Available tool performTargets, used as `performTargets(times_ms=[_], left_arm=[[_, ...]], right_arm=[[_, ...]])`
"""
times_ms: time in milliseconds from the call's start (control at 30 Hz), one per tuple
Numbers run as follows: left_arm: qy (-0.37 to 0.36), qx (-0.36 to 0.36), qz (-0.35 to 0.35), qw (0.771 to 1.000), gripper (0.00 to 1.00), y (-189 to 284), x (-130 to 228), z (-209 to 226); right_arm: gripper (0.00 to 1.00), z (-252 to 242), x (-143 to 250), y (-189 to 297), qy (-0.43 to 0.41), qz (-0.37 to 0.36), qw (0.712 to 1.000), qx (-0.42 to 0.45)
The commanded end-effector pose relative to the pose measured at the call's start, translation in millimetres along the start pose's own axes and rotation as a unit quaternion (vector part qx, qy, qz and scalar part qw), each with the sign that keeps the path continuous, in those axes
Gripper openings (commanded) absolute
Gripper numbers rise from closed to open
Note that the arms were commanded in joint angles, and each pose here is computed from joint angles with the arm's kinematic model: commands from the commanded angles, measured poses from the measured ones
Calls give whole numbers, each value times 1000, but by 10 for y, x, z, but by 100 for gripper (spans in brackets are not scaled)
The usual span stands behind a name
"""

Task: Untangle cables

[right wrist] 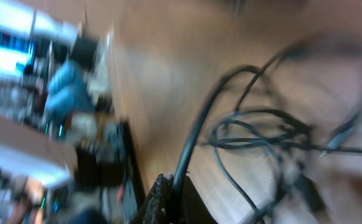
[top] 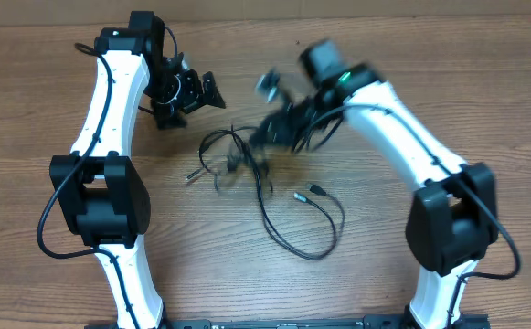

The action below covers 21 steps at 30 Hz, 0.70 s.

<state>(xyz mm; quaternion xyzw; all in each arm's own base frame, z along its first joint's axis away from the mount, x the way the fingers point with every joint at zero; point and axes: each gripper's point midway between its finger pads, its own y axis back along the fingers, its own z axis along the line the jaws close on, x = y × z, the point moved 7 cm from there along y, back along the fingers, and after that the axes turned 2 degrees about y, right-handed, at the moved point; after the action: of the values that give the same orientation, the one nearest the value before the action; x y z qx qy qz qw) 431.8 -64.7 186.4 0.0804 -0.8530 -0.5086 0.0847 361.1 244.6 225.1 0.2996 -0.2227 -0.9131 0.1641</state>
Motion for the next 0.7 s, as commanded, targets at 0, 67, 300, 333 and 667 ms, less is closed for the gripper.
performTargets(times_ms=[0, 67, 300, 333, 667], left_arm=[[-104, 87, 15, 991, 100, 10, 59, -269], [-117, 93, 24, 989, 100, -24, 108, -343], [-166, 100, 43, 980, 100, -212, 283, -696], [-169, 96, 39, 980, 100, -245, 291, -747], [-71, -143, -47, 986, 100, -617, 392, -827]], right_arm=[[4, 90, -343, 413, -35, -60, 997, 26], [4, 79, -445, 565, -54, -81, 994, 55], [4, 100, -587, 786, -74, -114, 987, 85], [4, 100, -586, 785, -75, -113, 987, 85], [4, 395, -521, 942, -98, -118, 985, 81]])
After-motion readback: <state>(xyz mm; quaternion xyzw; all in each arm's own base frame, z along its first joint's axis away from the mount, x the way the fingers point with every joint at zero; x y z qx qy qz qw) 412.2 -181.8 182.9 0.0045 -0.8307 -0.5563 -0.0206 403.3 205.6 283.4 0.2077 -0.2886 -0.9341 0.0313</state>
